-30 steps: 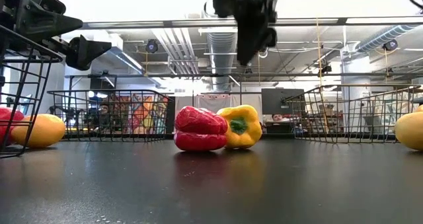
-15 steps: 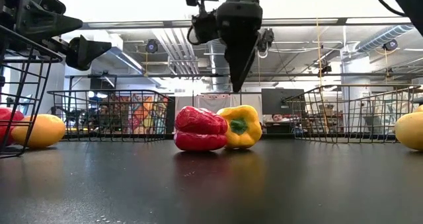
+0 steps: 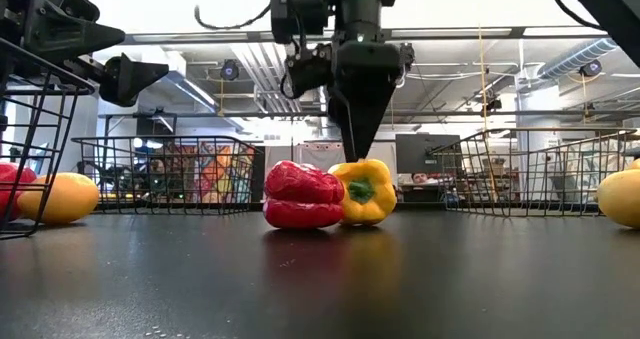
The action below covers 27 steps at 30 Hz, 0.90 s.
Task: Sort produce into baskets
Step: Put the left yellow bell pepper into the gold wire basket
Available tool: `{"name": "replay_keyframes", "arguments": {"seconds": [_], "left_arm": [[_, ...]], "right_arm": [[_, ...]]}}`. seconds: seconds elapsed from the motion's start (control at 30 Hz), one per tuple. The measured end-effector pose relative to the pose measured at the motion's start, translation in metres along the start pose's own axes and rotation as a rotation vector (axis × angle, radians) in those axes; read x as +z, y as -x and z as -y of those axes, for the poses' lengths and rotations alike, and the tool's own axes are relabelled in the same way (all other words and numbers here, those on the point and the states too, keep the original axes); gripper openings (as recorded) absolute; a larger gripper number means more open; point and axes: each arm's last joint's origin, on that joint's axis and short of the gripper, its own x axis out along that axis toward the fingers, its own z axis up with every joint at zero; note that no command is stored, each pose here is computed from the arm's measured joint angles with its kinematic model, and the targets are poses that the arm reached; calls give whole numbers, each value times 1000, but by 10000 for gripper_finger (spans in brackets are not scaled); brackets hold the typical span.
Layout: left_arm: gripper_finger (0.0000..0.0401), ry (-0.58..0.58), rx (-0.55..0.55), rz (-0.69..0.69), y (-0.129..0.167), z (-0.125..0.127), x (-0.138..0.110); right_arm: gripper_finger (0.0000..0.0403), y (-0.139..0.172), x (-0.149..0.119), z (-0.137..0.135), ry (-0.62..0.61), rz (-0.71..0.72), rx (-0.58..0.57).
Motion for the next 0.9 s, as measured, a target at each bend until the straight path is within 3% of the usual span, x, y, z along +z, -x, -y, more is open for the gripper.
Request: {"name": "replay_keyframes", "arguments": {"seconds": [0.3,0.57,0.9], "left_arm": [[361,0,0,0,0,0,0],[361,0,-1,0,0,0,0],[361,0,0,0,0,0,0]], "right_arm": [[393,-27,4,3,-11,-68,7],[391,-27,3,3,-42,-71,8],[334,-26,3,3,-82,-69,4]]}}
